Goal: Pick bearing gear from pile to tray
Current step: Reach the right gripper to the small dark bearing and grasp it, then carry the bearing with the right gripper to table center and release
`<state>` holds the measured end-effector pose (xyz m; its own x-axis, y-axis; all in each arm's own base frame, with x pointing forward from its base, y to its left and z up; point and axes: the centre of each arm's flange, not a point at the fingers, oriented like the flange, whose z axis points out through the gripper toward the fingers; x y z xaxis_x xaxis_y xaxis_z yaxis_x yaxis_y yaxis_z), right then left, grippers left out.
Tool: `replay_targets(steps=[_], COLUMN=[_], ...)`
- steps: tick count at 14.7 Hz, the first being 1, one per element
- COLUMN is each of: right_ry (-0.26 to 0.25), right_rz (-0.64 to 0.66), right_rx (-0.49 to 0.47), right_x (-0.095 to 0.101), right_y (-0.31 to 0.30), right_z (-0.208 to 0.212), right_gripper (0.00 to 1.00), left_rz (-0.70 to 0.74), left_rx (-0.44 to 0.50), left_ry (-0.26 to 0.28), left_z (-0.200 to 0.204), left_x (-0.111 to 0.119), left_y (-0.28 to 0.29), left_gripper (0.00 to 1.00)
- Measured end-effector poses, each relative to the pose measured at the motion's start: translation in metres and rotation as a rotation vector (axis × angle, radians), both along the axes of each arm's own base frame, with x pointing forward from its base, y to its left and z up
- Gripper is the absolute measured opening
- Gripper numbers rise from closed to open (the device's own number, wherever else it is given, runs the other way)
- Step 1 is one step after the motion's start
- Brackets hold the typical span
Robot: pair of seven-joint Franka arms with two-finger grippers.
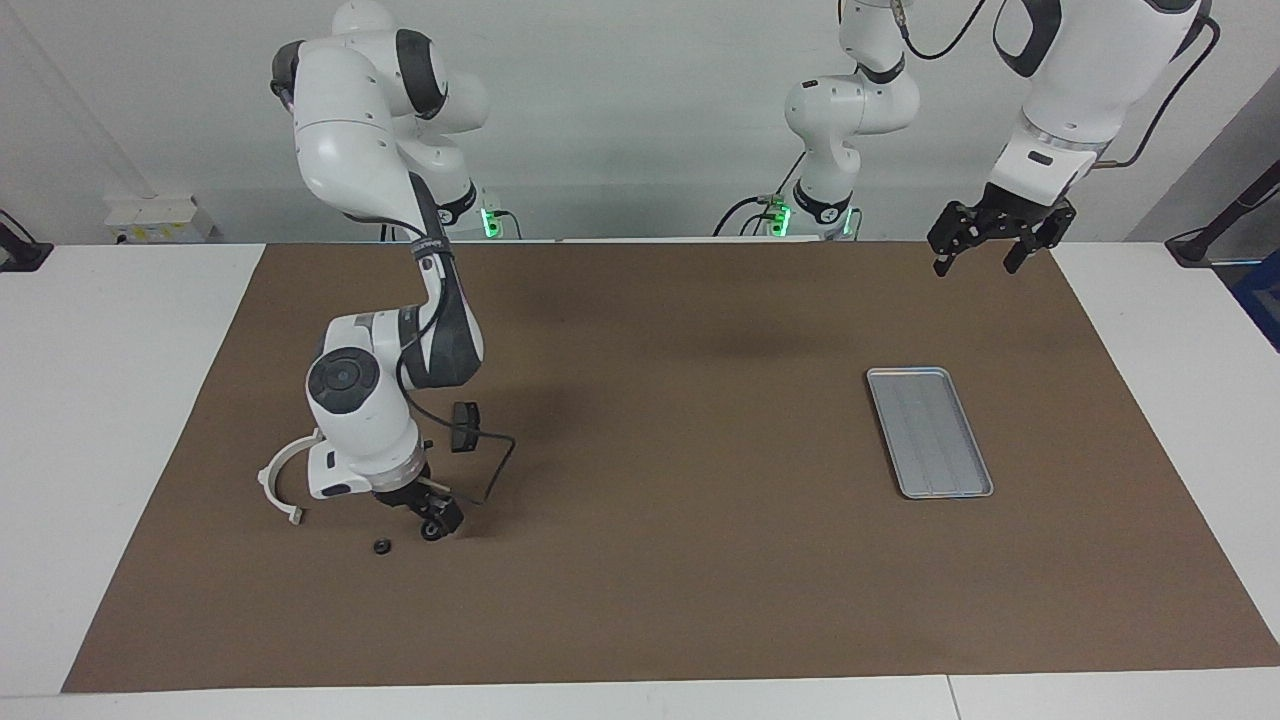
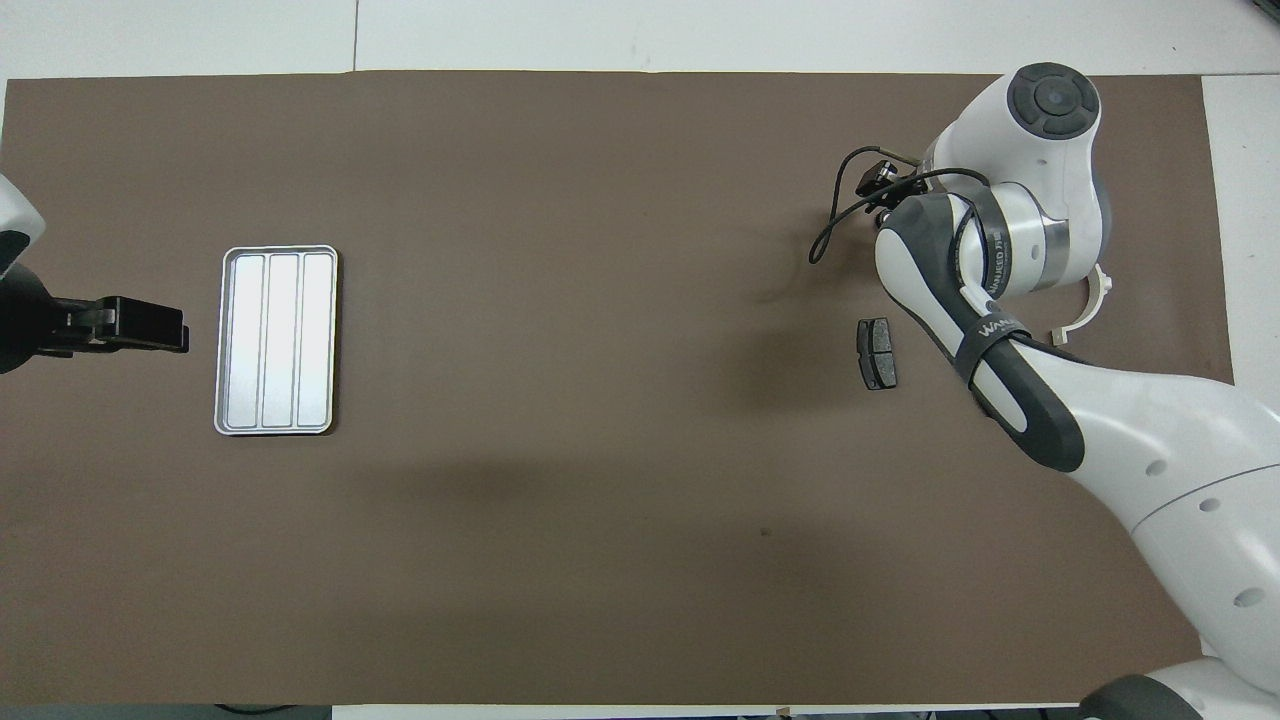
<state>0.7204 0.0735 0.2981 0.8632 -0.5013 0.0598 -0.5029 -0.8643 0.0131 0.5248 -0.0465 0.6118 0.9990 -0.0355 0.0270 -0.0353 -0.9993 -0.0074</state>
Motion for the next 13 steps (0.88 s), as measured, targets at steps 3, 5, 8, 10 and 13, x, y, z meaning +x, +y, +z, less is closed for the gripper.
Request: replay_targets(steps=[3, 5, 8, 10, 13], right_ry=[-0.004, -0.017, -0.018, -0.013, -0.007], right_rz=[-0.007, -0.007, -0.008, -0.008, -0.008], right_rx=[0.002, 0.004, 0.005, 0.005, 0.005], right_x=[0.005, 0.007, 0.007, 0.007, 0.007], right_y=[0.003, 0.003, 0.003, 0.003, 0.003], right_z=[-0.005, -0.005, -0.006, -0.009, -0.013], right_gripper=[1.0, 1.0, 0.9, 0.9, 0.92], left_rz=[0.0, 0.0, 0.0, 0.0, 0.0], left_rx=[0.0, 0.0, 0.0, 0.0, 0.0], left_ry=[0.0, 0.0, 0.0, 0.0, 0.0], left_z=[0.0, 0.0, 0.0, 0.0, 0.0], left_x=[0.0, 0.0, 0.0, 0.0, 0.0], left_y=[0.0, 0.0, 0.0, 0.0, 0.0], left_gripper=[1.0, 1.0, 1.0, 1.0, 1.0])
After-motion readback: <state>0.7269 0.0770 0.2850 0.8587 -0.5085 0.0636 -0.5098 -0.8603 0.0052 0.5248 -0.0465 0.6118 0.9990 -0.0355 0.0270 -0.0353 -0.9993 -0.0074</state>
